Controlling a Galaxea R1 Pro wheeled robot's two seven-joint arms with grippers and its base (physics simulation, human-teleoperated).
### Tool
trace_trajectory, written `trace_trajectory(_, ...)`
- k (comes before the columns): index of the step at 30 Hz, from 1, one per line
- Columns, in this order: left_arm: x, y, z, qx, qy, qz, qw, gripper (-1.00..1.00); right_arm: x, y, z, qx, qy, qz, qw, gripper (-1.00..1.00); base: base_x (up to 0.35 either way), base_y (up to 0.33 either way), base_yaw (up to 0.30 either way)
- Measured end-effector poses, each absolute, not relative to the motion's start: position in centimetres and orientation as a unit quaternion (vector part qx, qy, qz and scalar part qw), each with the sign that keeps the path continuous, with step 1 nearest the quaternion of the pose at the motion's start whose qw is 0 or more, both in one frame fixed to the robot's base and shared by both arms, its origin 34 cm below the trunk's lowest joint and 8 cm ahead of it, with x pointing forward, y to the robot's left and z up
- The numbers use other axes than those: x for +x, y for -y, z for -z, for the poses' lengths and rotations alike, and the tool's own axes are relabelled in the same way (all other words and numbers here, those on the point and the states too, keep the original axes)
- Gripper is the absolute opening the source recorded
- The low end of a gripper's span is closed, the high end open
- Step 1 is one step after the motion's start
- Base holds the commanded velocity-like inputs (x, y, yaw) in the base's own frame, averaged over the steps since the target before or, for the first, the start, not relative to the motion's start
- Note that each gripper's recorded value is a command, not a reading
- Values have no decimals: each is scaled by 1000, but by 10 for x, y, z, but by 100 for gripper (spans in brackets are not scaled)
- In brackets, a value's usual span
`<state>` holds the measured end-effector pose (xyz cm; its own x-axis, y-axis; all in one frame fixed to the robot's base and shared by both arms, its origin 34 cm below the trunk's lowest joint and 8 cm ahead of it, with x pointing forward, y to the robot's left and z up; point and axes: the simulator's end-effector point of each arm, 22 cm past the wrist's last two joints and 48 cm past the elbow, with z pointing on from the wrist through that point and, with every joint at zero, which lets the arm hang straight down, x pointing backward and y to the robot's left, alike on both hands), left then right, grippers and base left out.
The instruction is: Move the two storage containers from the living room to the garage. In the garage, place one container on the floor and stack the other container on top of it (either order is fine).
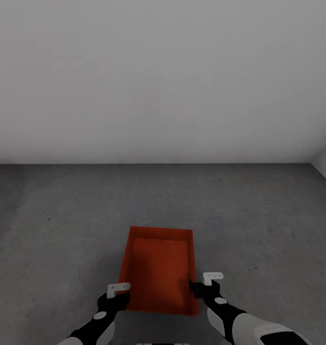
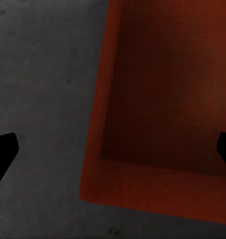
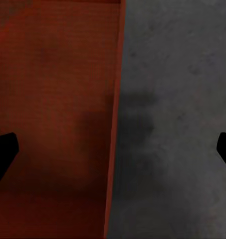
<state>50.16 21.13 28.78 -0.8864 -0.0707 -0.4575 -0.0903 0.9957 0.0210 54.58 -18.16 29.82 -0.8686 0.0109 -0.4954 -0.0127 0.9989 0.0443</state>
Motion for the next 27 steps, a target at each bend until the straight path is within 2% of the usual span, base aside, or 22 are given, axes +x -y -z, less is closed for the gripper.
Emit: trace_trajectory(27, 503, -212, -292, -46, -971, -22, 235, 100, 546, 182, -302, -1, -966, -23, 256, 100, 0, 0, 0)
